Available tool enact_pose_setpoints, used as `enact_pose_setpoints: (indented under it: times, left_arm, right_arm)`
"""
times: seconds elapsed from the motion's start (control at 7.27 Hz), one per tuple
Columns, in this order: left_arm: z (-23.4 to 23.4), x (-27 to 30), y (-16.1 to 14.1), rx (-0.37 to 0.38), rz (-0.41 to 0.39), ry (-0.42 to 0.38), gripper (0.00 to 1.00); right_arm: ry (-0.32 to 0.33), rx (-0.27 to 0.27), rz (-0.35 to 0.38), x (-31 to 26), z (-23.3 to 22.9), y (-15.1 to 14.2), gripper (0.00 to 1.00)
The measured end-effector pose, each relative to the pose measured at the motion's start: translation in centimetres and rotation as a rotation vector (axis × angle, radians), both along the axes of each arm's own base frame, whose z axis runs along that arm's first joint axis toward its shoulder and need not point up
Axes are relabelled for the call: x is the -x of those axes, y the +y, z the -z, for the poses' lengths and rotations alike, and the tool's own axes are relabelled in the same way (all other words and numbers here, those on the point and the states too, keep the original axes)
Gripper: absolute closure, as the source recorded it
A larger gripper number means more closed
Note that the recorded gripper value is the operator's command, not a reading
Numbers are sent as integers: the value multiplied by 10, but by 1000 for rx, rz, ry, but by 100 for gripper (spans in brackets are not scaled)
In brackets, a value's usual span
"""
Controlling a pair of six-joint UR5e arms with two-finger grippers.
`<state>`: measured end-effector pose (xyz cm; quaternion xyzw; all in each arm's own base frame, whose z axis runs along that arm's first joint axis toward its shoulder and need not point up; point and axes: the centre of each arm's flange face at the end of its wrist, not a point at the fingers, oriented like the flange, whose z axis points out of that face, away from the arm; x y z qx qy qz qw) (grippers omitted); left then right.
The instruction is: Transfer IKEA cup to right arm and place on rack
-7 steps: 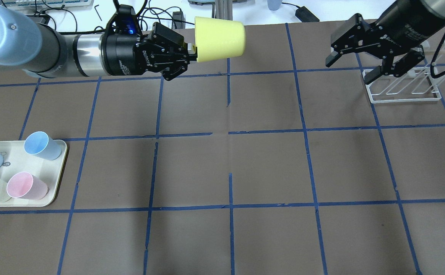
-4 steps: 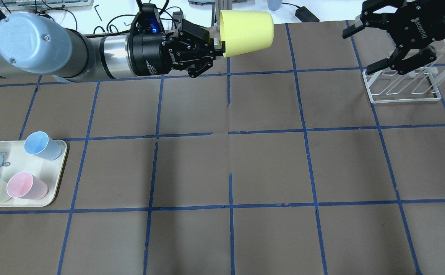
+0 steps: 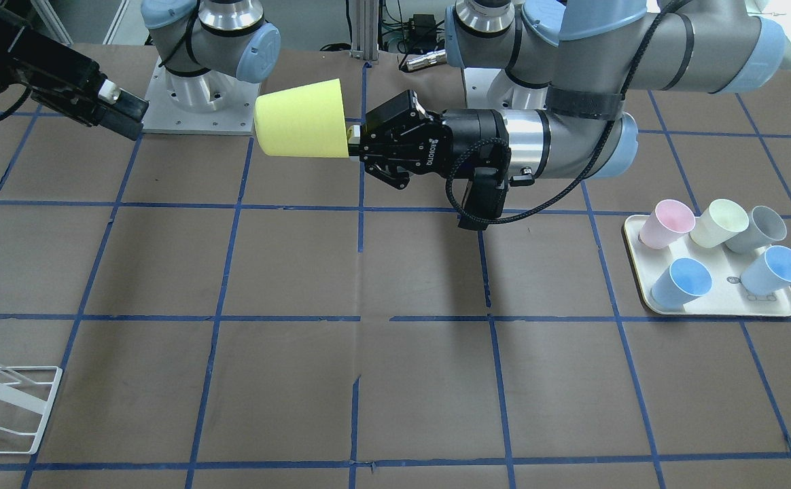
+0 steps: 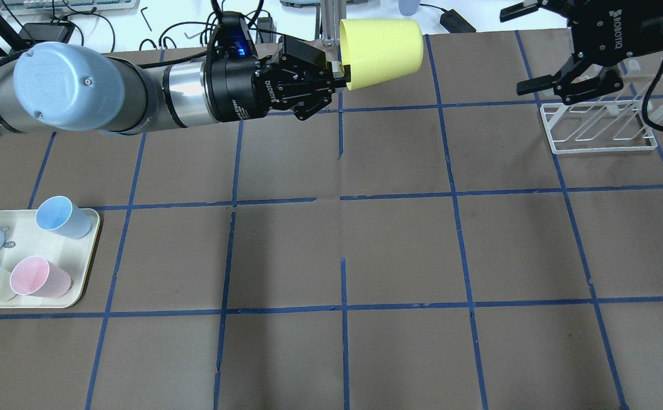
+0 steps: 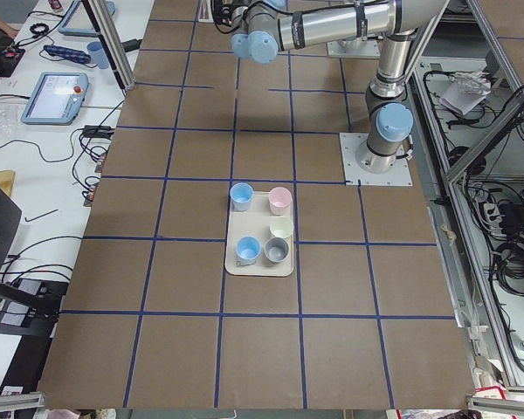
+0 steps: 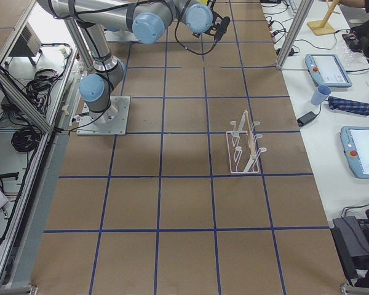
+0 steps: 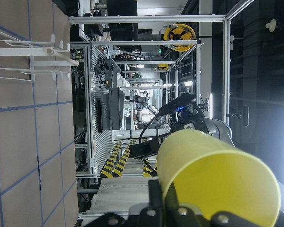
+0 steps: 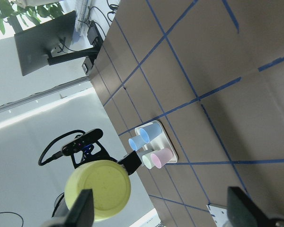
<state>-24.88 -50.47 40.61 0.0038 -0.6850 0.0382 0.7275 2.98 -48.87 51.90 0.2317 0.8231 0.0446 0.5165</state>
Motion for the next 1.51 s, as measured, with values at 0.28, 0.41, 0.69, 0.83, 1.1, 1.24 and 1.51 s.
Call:
enact_pose_setpoints:
  times: [0.28,0.41,0.69,0.83,1.1,1.24,1.51]
  left_arm:
    - [-4,15,5,12,-4,25,100]
    - [-3,17,6,15,-3,28,100]
    - [2,19,9,20,-1,30,100]
    - [3,20,9,23,0,30,100]
    - [4,21,9,30,2,31,100]
    - [5,21,9,30,3,31,100]
    - [5,21,9,30,3,31,100]
  right_arm:
    - [-74,4,13,-12,5,1,0]
    - [-109,10,27,-15,3,0,0]
    - [-134,18,25,-24,0,2,0]
    - [-136,18,6,-35,-1,4,0]
    - [-136,13,-22,-49,-1,7,0]
    - [-138,8,-26,-51,2,8,0]
    - [-144,-11,-39,-59,10,11,0]
